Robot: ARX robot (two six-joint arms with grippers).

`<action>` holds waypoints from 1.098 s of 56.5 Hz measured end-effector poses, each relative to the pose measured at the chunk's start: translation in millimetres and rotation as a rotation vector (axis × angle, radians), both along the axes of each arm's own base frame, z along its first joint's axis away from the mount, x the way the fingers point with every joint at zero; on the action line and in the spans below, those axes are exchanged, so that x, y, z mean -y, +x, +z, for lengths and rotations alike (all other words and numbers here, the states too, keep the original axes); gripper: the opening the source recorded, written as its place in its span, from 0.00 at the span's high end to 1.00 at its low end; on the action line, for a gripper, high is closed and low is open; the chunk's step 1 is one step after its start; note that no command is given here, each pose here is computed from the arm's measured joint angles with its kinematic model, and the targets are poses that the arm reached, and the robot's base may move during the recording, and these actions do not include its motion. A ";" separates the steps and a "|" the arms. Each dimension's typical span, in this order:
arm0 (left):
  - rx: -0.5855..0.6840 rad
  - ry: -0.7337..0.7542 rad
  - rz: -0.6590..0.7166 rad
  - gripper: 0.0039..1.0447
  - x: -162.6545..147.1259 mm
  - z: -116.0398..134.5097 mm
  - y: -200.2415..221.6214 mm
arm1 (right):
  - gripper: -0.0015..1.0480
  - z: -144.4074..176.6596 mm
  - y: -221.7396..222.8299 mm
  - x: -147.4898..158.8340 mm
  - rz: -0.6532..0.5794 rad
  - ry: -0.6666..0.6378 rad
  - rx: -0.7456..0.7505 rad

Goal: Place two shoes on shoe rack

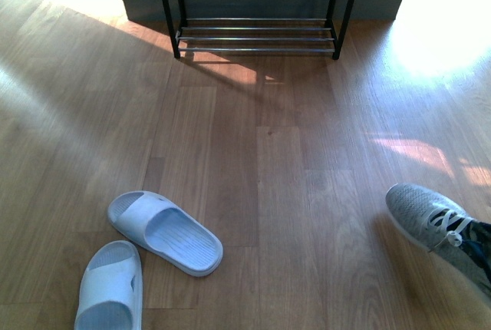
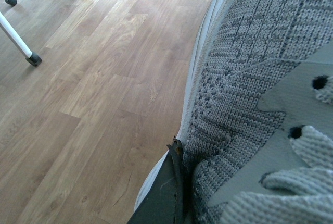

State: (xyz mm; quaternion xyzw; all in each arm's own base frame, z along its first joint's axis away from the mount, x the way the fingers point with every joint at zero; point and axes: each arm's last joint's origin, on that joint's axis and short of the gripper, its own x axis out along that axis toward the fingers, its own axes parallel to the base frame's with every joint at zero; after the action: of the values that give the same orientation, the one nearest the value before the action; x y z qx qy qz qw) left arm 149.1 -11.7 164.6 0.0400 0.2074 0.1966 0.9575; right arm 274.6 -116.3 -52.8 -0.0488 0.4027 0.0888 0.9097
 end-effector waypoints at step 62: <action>-0.001 0.000 0.000 0.98 0.0 0.0 0.0 | 0.99 252.0 -127.1 -43.4 0.156 0.151 0.700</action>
State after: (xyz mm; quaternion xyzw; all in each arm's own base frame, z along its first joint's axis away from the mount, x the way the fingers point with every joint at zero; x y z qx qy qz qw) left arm 149.1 -11.7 164.5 0.0403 0.2076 0.1966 0.9574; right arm 147.5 -72.9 199.1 -0.0394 0.0542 0.1651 0.9840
